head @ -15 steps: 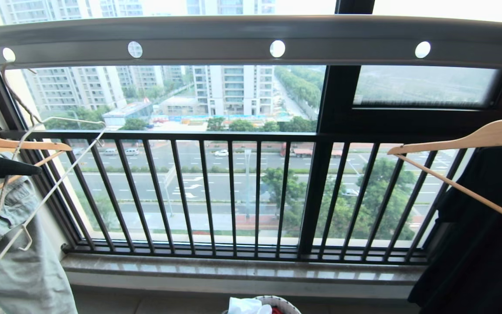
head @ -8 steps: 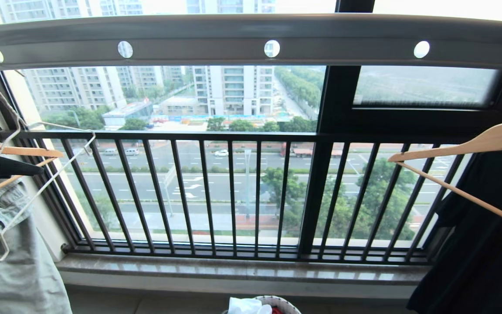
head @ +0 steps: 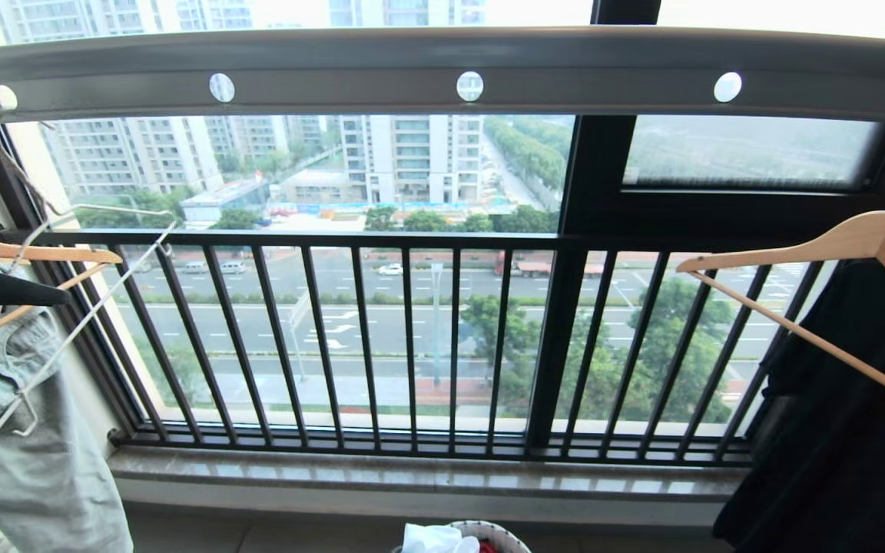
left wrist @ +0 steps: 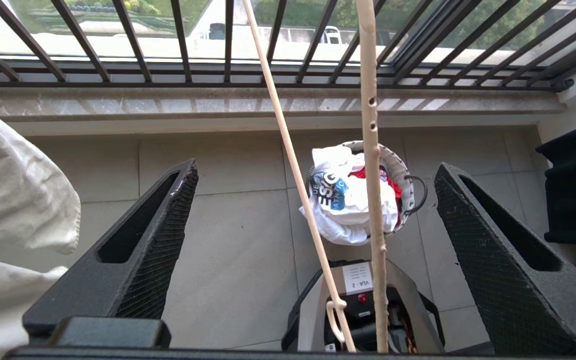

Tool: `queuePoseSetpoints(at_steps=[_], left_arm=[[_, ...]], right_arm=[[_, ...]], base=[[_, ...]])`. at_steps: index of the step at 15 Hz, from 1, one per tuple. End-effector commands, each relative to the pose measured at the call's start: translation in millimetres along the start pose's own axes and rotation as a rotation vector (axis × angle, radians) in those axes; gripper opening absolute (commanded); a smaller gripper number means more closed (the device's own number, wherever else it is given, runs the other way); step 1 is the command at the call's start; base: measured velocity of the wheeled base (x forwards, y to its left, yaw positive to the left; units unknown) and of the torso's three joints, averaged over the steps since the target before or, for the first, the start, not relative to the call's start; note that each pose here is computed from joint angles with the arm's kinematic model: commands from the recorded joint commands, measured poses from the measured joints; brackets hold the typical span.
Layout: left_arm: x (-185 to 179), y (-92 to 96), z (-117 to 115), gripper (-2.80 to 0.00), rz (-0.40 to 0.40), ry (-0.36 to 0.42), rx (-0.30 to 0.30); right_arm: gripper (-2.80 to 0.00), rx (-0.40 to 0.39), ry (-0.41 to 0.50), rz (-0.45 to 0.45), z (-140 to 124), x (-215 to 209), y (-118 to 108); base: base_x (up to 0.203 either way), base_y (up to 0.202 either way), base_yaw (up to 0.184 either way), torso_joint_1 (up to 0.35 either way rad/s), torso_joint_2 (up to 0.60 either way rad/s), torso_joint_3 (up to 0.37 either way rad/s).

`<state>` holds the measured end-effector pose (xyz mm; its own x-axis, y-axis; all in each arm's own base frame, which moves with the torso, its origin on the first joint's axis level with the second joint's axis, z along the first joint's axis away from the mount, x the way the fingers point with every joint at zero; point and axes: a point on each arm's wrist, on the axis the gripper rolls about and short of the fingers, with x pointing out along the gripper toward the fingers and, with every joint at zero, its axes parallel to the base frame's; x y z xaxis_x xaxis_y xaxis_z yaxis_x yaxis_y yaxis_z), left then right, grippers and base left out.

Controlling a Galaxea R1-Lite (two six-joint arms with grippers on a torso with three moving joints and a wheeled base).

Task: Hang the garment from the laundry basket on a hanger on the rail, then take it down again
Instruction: Pick up the clothes rack on the clothesline

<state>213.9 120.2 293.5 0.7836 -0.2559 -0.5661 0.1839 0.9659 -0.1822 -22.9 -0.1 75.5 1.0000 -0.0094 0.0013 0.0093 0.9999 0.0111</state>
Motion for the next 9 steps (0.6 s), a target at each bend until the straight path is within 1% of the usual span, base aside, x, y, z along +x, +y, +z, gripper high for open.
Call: queuePoseSetpoints(at_steps=[1,4,6,7,9], left_arm=[[1,0.8,-1,0.0,-0.006,0.004,-0.005],[2,1.2,0,0.0,0.009,0.01,-0.007],[5,-0.7,2,0.0,0.065,0.035,-0.005],[6,-0.3,5,0.0,0.086,0.018,-0.01],[7,-0.8,10,0.0,0.103,-0.024,-0.038]], right_arm=[[-2.8,0.0,0.001,0.0,0,0,0],[-2.8,0.0,0.001,-0.001,0,0,0],[-2.8,0.0,0.001,0.0,0,0,0],[-2.8,0.0,0.001,0.0,0,0,0],[-2.8,0.0,0.001,0.0,0,0,0]], base=[[0.0,0.0,0.0,0.0,0.0,0.0],[0.0,0.0,0.0,0.0,0.0,0.0],[0.0,0.0,0.0,0.0,0.0,0.0],[0.0,0.0,0.0,0.0,0.0,0.0],[0.0,0.0,0.0,0.0,0.0,0.0]])
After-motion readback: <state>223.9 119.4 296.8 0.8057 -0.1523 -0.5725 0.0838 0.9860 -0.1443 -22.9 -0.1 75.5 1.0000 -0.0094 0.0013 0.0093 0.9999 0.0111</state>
